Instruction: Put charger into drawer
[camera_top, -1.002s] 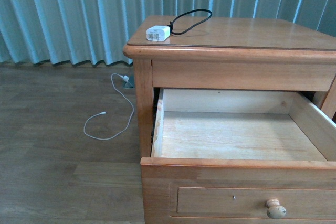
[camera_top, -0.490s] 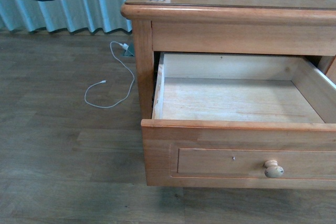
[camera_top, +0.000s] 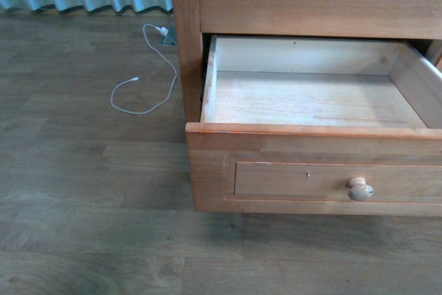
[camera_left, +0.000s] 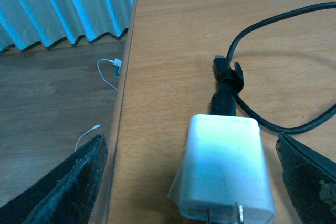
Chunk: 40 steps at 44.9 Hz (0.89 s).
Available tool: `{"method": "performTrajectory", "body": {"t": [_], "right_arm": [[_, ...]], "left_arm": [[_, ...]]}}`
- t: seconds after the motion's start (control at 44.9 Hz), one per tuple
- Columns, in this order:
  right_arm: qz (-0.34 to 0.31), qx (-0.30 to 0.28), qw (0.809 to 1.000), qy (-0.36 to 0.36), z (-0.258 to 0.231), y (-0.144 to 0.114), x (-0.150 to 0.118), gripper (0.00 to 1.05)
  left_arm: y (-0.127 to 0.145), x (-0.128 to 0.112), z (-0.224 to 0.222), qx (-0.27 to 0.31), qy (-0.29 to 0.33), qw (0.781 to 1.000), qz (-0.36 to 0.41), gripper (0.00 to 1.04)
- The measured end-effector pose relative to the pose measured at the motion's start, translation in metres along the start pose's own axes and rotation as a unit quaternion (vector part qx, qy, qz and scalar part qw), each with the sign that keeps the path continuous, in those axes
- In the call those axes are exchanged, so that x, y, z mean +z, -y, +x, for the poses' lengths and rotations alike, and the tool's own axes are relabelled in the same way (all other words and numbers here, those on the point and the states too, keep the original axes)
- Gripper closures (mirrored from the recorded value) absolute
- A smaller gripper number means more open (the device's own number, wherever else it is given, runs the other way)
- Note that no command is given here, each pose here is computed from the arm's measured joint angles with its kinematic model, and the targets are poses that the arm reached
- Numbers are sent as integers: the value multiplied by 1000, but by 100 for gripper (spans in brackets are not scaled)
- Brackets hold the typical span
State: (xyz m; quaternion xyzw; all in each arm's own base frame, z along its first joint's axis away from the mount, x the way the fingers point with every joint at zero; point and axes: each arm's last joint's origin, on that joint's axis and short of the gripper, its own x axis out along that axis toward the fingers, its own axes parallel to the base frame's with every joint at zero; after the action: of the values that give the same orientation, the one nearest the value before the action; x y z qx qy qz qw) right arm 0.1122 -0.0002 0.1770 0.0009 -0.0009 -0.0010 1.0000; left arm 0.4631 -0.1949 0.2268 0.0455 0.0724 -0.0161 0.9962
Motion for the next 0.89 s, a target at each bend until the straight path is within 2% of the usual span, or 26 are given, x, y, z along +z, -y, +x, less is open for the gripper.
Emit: {"method": "performTrajectory", "body": {"t": [0.067, 0.111, 0.245, 0.312, 0.401, 0.624, 0.891], "right_arm": [[0, 0, 1000, 0, 0, 0, 0, 8], [0, 0, 1000, 0, 0, 0, 0, 8], [0, 0, 1000, 0, 0, 0, 0, 8], [0, 0, 1000, 0, 0, 0, 0, 8], [0, 0, 1000, 0, 0, 0, 0, 8], [0, 0, 1000, 0, 0, 0, 0, 8], [0, 0, 1000, 0, 0, 0, 0, 8]], "left_arm": [[4, -3, 5, -5, -7, 1000, 1, 9], [7, -2, 5, -5, -10, 1000, 5, 17], [9, -1, 4, -5, -18, 1000, 15, 35], [11, -2, 3, -8, -20, 1000, 18, 49], [13, -2, 2, -11, -21, 1000, 20, 64], [11, -3, -17, -37, -17, 999, 25, 65], [15, 5, -70, -121, -3, 991, 55, 65]]}}
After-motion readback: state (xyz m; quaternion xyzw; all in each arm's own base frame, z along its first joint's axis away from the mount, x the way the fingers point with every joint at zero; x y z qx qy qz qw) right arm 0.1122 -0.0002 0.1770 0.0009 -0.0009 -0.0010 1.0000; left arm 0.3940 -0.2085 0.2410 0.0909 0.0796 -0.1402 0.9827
